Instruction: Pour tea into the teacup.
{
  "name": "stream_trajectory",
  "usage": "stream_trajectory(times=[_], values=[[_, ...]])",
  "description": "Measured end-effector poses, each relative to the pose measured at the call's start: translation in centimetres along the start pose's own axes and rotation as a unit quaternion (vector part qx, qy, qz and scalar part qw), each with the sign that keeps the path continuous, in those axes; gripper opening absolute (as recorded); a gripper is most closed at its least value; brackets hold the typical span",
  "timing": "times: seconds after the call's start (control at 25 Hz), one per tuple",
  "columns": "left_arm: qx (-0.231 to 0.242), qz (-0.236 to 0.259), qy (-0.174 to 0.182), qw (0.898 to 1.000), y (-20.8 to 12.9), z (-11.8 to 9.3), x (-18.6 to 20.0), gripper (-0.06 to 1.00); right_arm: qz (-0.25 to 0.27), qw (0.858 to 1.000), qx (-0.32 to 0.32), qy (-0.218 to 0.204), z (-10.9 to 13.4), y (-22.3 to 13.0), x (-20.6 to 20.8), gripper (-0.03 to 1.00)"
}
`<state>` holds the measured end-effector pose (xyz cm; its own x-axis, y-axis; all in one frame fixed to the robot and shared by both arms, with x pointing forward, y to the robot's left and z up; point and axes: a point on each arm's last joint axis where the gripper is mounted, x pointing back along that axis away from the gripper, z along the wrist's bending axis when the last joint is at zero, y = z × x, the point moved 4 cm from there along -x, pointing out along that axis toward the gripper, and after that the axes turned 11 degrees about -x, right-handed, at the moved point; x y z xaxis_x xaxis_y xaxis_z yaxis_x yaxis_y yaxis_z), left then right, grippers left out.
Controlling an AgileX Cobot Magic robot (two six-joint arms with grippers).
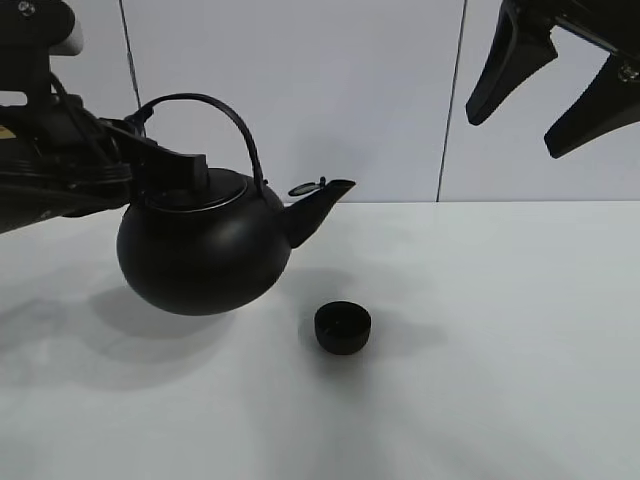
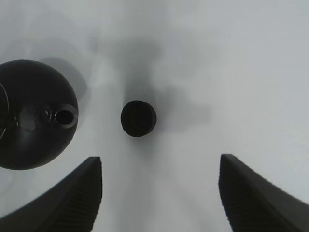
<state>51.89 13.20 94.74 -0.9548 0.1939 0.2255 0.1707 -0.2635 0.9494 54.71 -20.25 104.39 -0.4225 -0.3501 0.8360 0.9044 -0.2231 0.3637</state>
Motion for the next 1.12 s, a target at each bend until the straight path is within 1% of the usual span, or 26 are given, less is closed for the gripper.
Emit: stream_trajectory(times=[0.16, 0.28, 0.4, 0.64, 1.0, 1.12], values=[[0.002, -0.008, 0.017, 1.0, 0.5, -0.1, -0.4, 0.11, 0.0, 1.0, 0.005, 0.0, 0.0, 0.0, 0.0, 0.48], [-0.011, -0.004, 0.011, 1.0, -0.1, -0.5, -0.7, 0.11, -0.001, 1.0, 0.007, 0.0, 0.0, 0.0, 0.0, 0.48], [-0.025, -0.004, -0.005, 1.0, -0.6, -1.1, -1.0, 0.11, -0.001, 1.0, 0.01, 0.0, 0.0, 0.0, 0.0, 0.48], [-0.059, -0.022, -0.027, 0.998, -0.1, -1.7, -1.0, 0.11, -0.001, 1.0, 0.013, 0.0, 0.0, 0.0, 0.0, 0.48], [-0.089, -0.023, -0.026, 0.995, -0.2, -1.7, -0.9, 0.11, -0.001, 1.0, 0.013, 0.0, 0.0, 0.0, 0.0, 0.48], [-0.095, -0.013, -0.024, 0.995, -1.0, -1.2, -0.7, 0.11, -0.001, 1.0, 0.013, 0.0, 0.0, 0.0, 0.0, 0.48]])
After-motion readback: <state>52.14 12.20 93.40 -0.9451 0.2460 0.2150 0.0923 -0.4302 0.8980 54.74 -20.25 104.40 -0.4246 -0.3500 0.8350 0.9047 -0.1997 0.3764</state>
